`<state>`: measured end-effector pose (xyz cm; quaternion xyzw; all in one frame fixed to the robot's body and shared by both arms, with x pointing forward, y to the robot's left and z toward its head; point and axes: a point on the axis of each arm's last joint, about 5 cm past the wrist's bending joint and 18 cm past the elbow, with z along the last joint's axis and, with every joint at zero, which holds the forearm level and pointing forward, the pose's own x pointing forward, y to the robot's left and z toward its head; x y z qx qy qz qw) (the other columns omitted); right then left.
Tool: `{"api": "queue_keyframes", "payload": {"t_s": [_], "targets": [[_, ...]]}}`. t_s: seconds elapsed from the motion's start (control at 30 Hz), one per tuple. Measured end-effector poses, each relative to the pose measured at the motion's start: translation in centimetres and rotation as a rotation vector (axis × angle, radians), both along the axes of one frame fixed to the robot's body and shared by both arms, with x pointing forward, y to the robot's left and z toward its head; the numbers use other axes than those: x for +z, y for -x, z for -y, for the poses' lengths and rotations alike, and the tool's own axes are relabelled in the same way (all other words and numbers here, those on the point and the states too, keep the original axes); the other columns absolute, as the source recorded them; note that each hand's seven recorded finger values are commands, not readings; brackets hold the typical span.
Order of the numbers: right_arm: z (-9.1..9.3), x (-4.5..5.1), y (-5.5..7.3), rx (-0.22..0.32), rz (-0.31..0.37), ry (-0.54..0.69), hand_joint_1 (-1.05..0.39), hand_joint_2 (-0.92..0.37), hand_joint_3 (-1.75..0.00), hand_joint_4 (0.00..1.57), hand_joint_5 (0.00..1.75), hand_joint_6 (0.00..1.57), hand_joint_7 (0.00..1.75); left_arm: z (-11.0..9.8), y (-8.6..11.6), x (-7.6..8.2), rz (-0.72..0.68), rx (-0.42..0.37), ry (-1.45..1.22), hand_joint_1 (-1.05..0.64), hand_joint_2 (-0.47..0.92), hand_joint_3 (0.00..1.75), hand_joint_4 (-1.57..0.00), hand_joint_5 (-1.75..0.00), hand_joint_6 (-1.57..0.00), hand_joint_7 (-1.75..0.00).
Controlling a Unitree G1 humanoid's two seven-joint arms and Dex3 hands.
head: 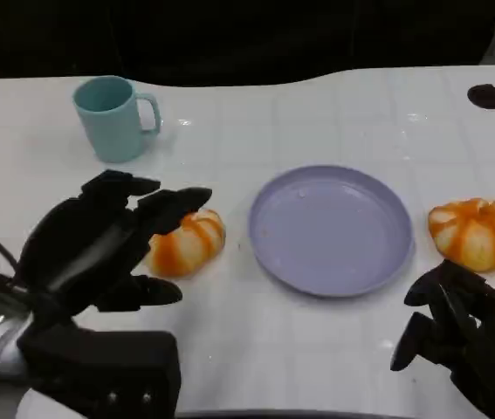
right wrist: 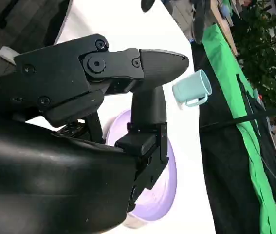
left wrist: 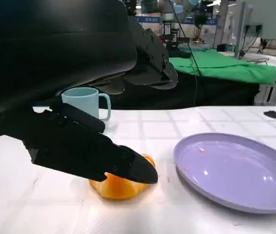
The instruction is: Grasp the bread from the table and place it into the plate.
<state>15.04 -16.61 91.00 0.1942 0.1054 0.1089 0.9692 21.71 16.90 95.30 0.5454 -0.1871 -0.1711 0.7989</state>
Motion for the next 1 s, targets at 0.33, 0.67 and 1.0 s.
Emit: {"api": "queue_keyframes", "payload": {"t_s": [0.33, 0.67, 1.0], "targets": [[0.0, 0.01, 0.0, 0.002, -0.009, 0.001, -0.48, -0.92, -0.33, 0.63, 1.75, 0.5, 1.6, 1.6, -2.9, -1.4, -0.122, 0.038, -0.135, -0.45, 0.81, 0.01, 0.0, -0.29, -0.23, 0.0], [0.1, 0.0, 0.1, 0.003, -0.009, -0.001, -0.48, -0.92, -0.34, 0.64, 1.75, 0.5, 1.6, 3.5, -6.7, -3.4, -0.264, 0.072, -0.222, -0.44, 0.83, 0.01, -0.01, -0.31, -0.23, 0.0], [0.1, 0.01, 0.2, 0.004, -0.008, -0.001, -0.48, -0.92, -0.33, 0.64, 1.75, 0.51, 1.59, 4.8, -8.8, -4.9, -0.34, 0.104, -0.289, -0.45, 0.83, 0.0, -0.02, -0.29, -0.23, -0.01]]}}
